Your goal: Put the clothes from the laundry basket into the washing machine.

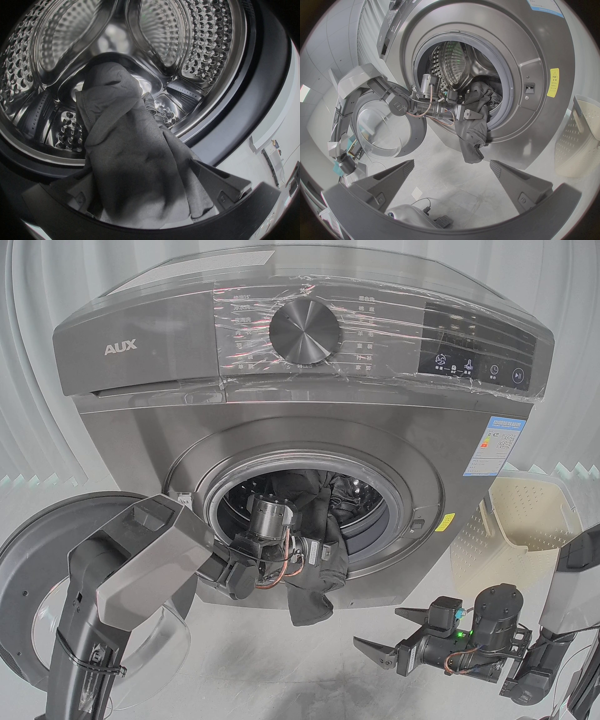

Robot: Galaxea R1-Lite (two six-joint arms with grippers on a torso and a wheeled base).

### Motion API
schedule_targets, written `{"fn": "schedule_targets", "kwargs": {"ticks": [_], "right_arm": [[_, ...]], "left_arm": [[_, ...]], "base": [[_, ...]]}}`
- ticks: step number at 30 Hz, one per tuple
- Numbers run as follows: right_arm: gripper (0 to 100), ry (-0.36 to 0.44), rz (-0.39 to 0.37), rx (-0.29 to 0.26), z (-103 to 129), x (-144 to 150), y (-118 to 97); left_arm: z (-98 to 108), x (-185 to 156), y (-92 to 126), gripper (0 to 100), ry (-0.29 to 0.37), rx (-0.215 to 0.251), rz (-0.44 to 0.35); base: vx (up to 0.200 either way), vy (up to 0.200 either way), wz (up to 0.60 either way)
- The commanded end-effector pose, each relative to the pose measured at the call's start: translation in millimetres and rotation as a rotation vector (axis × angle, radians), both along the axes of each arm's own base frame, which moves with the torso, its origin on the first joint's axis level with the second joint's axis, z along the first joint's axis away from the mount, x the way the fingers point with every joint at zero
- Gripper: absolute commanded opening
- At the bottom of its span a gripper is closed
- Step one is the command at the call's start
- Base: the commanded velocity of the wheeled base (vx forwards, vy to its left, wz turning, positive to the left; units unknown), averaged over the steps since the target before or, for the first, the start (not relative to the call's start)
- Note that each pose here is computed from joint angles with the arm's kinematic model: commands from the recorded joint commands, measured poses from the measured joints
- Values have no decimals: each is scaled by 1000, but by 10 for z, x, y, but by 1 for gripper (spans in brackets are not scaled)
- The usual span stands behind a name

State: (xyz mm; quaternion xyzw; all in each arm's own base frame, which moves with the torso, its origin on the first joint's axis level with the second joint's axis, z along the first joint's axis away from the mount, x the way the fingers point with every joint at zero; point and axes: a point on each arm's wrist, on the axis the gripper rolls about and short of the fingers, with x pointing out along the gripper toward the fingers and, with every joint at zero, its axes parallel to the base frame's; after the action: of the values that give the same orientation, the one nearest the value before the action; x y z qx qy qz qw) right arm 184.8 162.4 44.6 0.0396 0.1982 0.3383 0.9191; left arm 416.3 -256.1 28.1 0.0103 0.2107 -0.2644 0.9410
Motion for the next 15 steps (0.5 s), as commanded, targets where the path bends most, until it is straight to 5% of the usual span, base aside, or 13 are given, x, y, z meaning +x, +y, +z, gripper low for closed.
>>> {"fn": "schedule_targets", "kwargs": {"ticks": [1,9,15], "right_arm": [[100,0,1,1,1,-1,2],[100,-1,1,2,3,2,4],[100,-3,0,3,6,1,3]], "left_arm": [[-245,73,-87,0,16,13,-2],[-180,143,-111,0,-19,-12,10],[287,516,30,0,-204,-126,134]], "base": [[0,0,0],[0,0,0],[0,0,0]]}}
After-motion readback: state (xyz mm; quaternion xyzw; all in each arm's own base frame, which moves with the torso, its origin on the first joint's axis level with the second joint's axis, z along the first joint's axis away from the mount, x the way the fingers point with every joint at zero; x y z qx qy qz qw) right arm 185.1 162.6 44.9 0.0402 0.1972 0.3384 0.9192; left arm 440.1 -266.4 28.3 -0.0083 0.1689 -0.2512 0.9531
